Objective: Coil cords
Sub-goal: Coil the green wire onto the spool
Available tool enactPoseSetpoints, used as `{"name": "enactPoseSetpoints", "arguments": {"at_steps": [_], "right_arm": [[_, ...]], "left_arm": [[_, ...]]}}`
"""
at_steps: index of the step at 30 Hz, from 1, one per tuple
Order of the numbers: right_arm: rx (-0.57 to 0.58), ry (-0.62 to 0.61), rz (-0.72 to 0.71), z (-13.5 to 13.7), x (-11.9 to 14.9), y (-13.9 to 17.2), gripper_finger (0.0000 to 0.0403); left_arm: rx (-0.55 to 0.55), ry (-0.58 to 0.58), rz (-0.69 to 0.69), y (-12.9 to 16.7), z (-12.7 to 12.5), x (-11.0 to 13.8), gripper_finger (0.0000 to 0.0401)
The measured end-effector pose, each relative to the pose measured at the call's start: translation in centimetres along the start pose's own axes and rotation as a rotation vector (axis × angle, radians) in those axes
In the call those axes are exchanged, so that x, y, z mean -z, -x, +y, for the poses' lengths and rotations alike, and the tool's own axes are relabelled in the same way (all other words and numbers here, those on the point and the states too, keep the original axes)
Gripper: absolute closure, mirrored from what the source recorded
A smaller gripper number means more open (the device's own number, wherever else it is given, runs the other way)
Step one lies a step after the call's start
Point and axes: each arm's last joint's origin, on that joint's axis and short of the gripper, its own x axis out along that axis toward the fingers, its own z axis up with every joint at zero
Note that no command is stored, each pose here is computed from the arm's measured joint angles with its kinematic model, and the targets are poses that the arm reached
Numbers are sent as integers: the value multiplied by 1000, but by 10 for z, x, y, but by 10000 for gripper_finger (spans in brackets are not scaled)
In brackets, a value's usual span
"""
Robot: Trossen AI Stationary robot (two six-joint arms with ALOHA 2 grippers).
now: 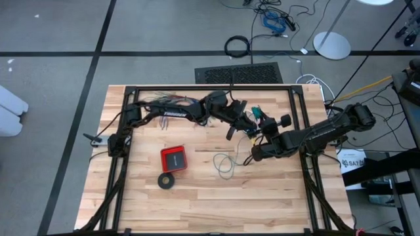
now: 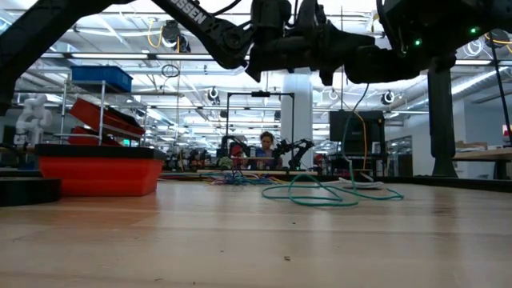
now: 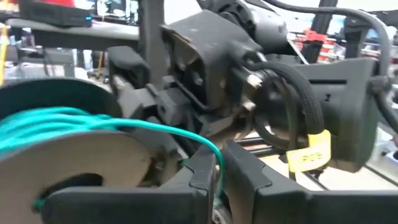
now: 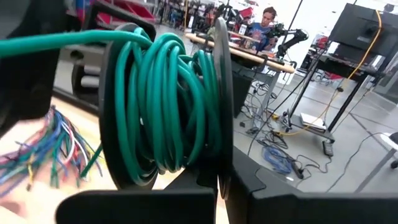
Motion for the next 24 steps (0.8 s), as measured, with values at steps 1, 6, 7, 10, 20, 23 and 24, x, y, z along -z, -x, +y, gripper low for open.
{"name": "enactPoseSetpoints", "arguments": {"at_steps": [1,6,7,10,20,23,24], "right_arm": [[-2,-12,-6,0,0,1,403],[-37,-50,-24,2,0,10,403],[-44,-58,-26,2,0,11,403],[-58,-86,-32,2,0,15,403],[-82,-148,-67,-1,-5,24,403],[-91,-179,-103,-4,-9,29,403],[-91,-195,-116,-6,-11,31,403]], "left_arm": [[7,-10,1,-1,-2,0,365],[60,-42,3,-2,-4,0,364],[67,-53,3,-2,-4,0,364],[85,-74,-12,-3,-7,-1,364],[120,-117,-63,-12,-19,-6,292],[154,-114,-93,-11,-20,-11,266],[173,-111,-109,-10,-21,-13,259]]}}
